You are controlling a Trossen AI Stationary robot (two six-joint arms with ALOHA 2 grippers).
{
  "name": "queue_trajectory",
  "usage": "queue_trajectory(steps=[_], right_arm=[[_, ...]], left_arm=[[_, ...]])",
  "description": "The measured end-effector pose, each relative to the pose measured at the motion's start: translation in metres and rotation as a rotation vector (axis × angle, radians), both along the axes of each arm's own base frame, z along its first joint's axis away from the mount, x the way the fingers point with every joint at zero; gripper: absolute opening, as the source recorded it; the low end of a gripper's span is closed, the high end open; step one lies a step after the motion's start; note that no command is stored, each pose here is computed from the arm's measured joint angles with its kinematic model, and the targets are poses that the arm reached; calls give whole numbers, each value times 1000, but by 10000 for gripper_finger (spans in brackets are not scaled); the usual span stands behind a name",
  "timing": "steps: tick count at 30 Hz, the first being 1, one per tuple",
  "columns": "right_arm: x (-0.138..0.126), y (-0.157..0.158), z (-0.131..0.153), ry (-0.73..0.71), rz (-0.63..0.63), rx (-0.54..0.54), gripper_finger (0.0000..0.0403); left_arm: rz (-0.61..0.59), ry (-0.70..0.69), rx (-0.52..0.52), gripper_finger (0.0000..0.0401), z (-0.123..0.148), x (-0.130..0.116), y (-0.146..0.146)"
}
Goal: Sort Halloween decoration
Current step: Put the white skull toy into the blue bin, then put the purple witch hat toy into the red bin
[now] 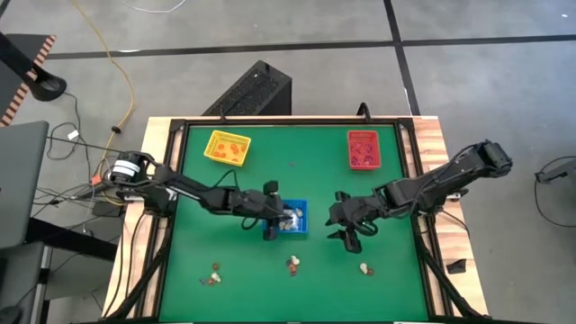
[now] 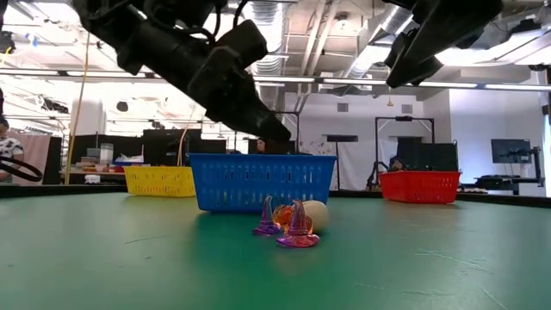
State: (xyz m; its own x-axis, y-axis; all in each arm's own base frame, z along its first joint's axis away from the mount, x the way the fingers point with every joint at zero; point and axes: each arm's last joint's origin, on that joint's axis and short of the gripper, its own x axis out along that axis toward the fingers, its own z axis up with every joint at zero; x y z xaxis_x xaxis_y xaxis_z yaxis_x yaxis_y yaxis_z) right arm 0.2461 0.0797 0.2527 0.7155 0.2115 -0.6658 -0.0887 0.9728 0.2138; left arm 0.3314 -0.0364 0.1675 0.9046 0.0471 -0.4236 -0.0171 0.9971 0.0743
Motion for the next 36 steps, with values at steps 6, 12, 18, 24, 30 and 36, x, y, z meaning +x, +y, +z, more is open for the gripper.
queue_trajectory(steps=[6, 12, 18, 24, 30, 36], right_arm=[[-1, 1, 0, -10, -30, -32, 216], [-2, 4, 0, -2, -44, -9, 216], [-8, 18, -1, 9, 21, -20, 216], [-22, 39, -11, 53, 89, -6, 216], [-37, 60, -18, 85, 149, 21, 216], [-50, 75, -22, 100, 153, 34, 216]], left_arm=[[-16, -1, -18, 163, 9, 6, -3], [-303, -52, -171, 171, 27, 8, -35], [-374, -61, -119, 169, 9, 8, -95], [-328, -61, -29, 169, -7, 6, -134], [-205, -6, 7, 167, -36, 12, -146], [-127, 7, 37, 167, -44, 12, -144]])
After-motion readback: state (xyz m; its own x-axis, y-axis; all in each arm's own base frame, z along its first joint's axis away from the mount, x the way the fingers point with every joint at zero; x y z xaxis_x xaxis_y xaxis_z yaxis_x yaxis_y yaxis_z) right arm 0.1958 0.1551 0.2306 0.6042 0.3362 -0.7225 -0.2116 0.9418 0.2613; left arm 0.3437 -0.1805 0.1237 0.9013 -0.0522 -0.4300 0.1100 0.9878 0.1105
